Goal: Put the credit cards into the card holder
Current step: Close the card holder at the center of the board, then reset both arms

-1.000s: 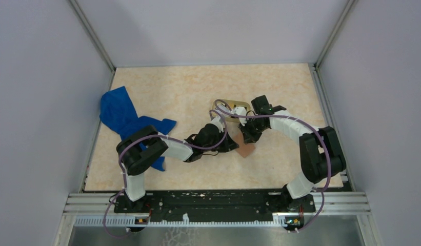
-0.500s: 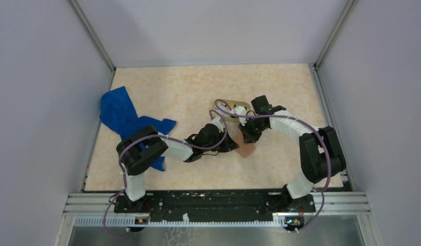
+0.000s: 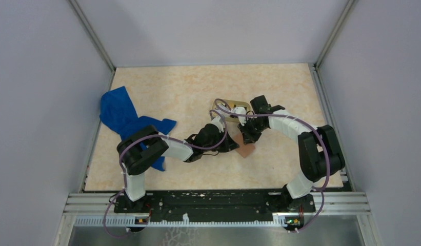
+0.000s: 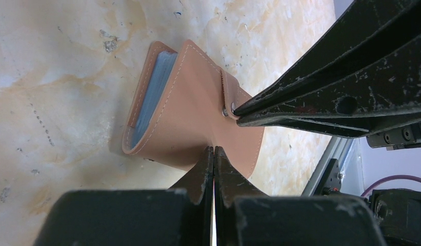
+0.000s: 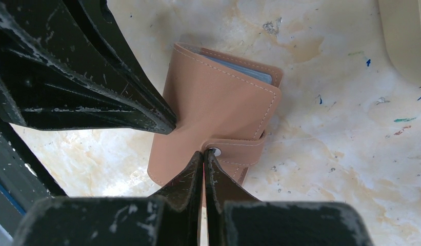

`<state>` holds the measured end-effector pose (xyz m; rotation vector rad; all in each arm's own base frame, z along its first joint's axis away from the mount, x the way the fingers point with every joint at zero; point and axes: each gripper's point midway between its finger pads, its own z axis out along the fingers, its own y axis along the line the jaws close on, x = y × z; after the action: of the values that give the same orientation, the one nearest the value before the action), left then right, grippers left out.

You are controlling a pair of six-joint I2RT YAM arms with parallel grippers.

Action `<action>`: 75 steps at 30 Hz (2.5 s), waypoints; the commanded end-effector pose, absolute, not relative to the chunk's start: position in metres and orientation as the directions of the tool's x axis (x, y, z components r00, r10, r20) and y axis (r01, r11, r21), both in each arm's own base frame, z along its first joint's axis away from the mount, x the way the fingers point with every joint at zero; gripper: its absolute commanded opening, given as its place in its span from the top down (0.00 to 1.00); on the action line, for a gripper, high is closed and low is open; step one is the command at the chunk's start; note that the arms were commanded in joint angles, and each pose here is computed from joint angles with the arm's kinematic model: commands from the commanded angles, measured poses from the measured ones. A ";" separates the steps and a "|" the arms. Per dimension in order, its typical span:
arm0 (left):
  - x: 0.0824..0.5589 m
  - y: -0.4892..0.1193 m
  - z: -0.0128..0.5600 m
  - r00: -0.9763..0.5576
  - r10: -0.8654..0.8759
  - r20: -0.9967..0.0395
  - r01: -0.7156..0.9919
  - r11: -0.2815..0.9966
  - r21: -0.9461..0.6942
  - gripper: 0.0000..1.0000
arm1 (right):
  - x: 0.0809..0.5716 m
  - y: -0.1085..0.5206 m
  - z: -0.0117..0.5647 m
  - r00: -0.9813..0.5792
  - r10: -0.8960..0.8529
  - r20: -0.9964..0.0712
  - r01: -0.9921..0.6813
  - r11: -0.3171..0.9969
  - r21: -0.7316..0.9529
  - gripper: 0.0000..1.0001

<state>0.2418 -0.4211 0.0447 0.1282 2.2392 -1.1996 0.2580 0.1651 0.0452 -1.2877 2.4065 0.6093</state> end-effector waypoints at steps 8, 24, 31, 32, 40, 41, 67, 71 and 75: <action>0.241 -0.422 0.034 -0.830 -0.166 -0.533 0.347 0.595 -0.725 1.00 | 0.257 0.170 0.028 -0.570 -0.700 -0.431 -0.819 0.529 0.223 1.00; 0.241 -0.420 0.036 -0.824 -0.167 -0.542 0.355 0.593 -0.723 1.00 | 0.263 0.170 0.032 -0.589 -0.672 -0.449 -0.805 0.536 0.254 0.92; 0.243 -0.410 0.071 -0.765 -0.170 -0.621 0.441 0.564 -0.698 0.73 | 0.269 0.172 0.115 -0.461 -0.559 -0.689 -0.867 0.450 0.215 0.52; 0.243 -0.407 0.081 -0.744 -0.171 -0.646 0.465 0.561 -0.685 0.67 | 0.270 0.167 0.128 -0.430 -0.544 -0.721 -0.875 0.448 0.184 0.51; 0.243 -0.361 0.161 -0.527 -0.122 -0.841 0.621 0.621 -0.479 0.24 | 0.312 0.087 0.236 -0.210 -0.344 -0.915 -0.627 0.766 -0.144 0.02; 0.244 -0.351 0.171 -0.494 -0.133 -0.859 0.621 0.638 -0.455 0.15 | 0.314 0.076 0.253 -0.183 -0.285 -0.941 -0.550 0.823 -0.142 0.02; 0.199 -0.245 0.257 -0.350 -0.311 -0.884 0.631 0.620 -0.467 0.01 | 0.249 0.118 0.288 -0.074 -0.211 -0.975 -0.767 0.636 -0.079 0.02; 0.213 -0.246 0.226 -0.356 -0.331 -0.874 0.583 0.653 -0.484 0.01 | 0.248 0.130 0.239 -0.073 -0.301 -0.951 -0.825 0.554 -0.112 0.01; 0.247 -0.244 0.173 -0.483 -0.350 -0.803 0.442 0.694 -0.569 0.03 | 0.240 0.164 0.147 -0.097 -0.607 -0.789 -0.900 0.391 -0.190 0.02</action>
<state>0.2135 -0.2476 0.1881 0.2432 1.8126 -0.9202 0.2451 0.1377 0.2031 -0.9380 1.8033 0.5995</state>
